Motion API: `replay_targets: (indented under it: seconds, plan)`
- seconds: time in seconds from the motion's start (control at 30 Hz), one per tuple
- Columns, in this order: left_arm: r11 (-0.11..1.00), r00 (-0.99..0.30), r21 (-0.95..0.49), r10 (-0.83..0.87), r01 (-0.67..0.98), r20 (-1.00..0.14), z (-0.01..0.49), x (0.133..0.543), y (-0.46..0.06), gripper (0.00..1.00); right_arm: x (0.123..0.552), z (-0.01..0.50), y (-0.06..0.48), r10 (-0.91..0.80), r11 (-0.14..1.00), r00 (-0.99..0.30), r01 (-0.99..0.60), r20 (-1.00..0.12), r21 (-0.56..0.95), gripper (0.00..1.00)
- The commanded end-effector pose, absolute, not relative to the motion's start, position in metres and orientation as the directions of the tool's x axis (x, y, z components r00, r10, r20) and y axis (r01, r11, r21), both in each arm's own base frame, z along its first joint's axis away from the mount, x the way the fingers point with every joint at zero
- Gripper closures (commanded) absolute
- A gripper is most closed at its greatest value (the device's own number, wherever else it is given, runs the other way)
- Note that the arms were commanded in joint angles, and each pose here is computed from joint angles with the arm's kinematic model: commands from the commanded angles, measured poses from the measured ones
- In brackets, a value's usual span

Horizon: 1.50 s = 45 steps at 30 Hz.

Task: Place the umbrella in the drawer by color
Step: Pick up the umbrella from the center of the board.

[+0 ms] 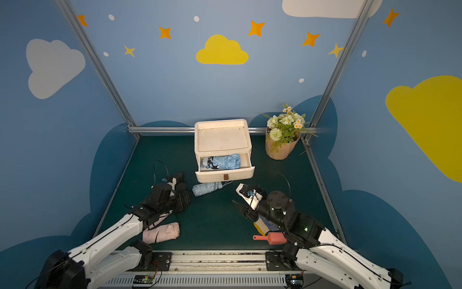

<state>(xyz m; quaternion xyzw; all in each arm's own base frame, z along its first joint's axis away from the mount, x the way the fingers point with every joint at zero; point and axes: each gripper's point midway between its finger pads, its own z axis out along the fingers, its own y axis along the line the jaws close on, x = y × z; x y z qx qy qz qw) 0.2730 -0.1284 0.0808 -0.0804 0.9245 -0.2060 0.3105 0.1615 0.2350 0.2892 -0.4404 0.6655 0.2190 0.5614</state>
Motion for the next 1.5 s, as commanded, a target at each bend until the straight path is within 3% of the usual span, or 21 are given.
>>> replay_targets:
  seconds: [0.0,0.2,0.43,0.67,1.1,1.27,1.47]
  plan:
    - [0.837,-0.790,-0.544,-0.300,0.050,-0.535,0.109,0.305,-0.156,0.06,0.150,0.317,0.249,-0.235,0.458,0.049,-0.875,-0.971,-0.155,0.27]
    - [0.872,-0.822,-0.471,-0.167,0.135,-0.544,0.115,0.333,-0.171,0.30,0.144,0.324,0.248,-0.215,0.445,0.035,-0.886,-0.976,-0.130,0.26]
    - [0.913,-0.848,-0.395,-0.124,0.106,-0.515,0.091,0.351,-0.167,0.38,0.140,0.333,0.242,-0.176,0.449,0.058,-0.884,-0.983,-0.133,0.26]
    - [0.883,-0.914,-0.450,-0.066,0.134,-0.400,0.054,0.352,-0.192,0.60,0.140,0.331,0.241,-0.185,0.448,0.053,-0.884,-0.981,-0.132,0.26]
    - [0.928,-0.954,-0.343,0.041,0.147,-0.296,0.009,0.270,-0.194,0.58,0.140,0.333,0.240,-0.184,0.451,0.060,-0.882,-0.981,-0.138,0.25]
    - [0.919,-0.954,-0.371,0.018,0.134,-0.300,0.015,0.254,-0.195,0.58,0.141,0.332,0.242,-0.190,0.450,0.056,-0.882,-0.980,-0.138,0.25]
    - [0.876,-0.939,-0.465,-0.045,0.127,-0.340,0.039,0.242,-0.206,0.37,0.143,0.329,0.243,-0.202,0.452,0.049,-0.882,-0.978,-0.138,0.25]
